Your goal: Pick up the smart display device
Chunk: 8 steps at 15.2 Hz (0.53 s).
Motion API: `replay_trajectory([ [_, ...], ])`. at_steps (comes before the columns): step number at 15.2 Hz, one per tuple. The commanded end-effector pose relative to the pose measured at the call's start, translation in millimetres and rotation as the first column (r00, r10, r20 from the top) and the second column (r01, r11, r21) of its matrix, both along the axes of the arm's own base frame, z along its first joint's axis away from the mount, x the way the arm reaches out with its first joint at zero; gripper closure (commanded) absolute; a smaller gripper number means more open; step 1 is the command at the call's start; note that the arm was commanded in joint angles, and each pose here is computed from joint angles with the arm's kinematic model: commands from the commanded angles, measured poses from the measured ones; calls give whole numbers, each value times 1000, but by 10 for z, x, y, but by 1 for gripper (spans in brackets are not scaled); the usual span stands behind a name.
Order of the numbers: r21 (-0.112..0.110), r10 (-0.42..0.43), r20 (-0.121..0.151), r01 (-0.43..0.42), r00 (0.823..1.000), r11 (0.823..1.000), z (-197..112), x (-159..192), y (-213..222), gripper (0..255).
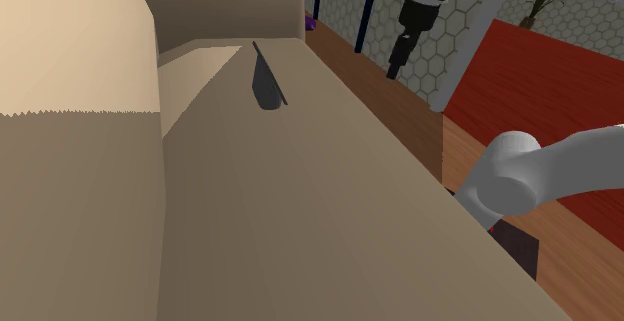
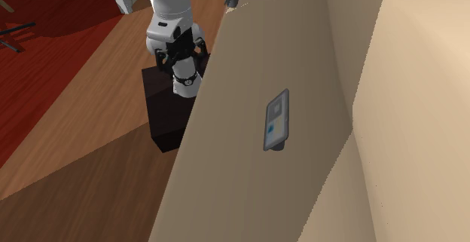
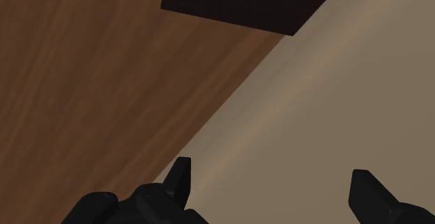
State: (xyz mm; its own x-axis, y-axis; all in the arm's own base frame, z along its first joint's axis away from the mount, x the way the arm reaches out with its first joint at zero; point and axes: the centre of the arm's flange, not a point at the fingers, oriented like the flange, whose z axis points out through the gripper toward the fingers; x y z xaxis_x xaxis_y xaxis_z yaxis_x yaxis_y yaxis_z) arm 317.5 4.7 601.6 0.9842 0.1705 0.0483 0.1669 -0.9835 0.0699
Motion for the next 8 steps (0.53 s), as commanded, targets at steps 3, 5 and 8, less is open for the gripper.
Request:
replay_trajectory([
  [3, -6, -51, 1, 51, 999, 999, 26, 135, 241, 0],
  [5, -12, -102, 3, 102, 995, 995, 50, 283, 474, 0],
  [8, -20, -178, 6, 178, 984, 984, 85, 525, 810, 0],
])
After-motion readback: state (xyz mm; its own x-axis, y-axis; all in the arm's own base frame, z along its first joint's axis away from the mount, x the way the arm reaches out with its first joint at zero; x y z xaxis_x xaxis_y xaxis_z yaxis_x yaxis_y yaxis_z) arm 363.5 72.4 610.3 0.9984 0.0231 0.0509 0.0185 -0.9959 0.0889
